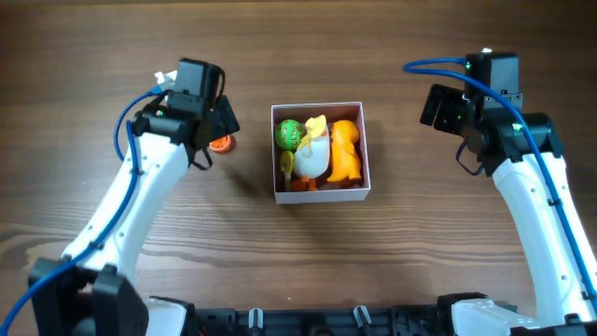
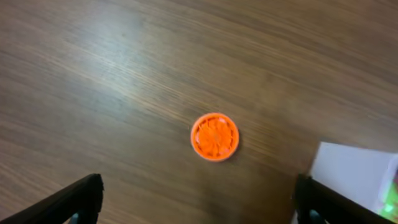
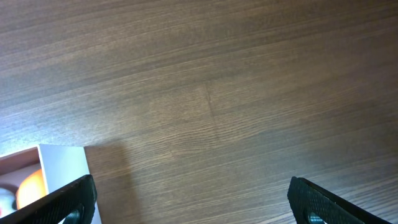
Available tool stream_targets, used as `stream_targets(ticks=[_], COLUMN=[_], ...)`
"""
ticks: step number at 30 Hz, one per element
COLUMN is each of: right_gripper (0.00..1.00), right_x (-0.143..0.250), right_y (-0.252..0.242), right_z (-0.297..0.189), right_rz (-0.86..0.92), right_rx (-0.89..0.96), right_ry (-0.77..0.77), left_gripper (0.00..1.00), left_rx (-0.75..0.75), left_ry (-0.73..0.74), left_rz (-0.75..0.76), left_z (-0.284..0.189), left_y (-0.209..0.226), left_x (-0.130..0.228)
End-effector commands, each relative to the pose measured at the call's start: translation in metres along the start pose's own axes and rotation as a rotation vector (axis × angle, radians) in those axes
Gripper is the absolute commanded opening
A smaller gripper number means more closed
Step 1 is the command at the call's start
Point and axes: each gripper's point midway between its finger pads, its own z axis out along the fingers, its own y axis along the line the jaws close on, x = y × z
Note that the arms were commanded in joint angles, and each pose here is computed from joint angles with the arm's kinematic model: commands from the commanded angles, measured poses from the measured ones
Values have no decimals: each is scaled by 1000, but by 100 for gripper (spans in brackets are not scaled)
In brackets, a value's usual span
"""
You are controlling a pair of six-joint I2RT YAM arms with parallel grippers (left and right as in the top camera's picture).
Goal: Pack container
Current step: 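Retract the left gripper and reach toward the orange rattle, then lower the left gripper onto the orange rattle and grasp it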
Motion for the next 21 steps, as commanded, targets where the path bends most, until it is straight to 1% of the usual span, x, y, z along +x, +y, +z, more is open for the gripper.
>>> stream_targets(ticks=[1,5,8,11,15,21], right_gripper=[100,100,100,100,100,100], right_x=[-1,-1,-1,-1,-1,-1], right_y=[-2,-2,-2,-2,-2,-2], right_z=[2,2,2,2,2,2], right_rz=[21,21,21,21,21,21], right_rx=[15,15,15,15,15,15], right_ry=[-2,-2,-2,-2,-2,-2], left_gripper=[100,100,100,100,100,99], left_rx=[26,58,33,11,0,17], left_ry=[83,163,223,275,296,263], left_rz=[71,137,152,206,209,203], left_z=[37,69,91,112,122,125], left_y=[-8,-21,-19,-16,-15,-20], left_x=[8,25,40,55,61,54])
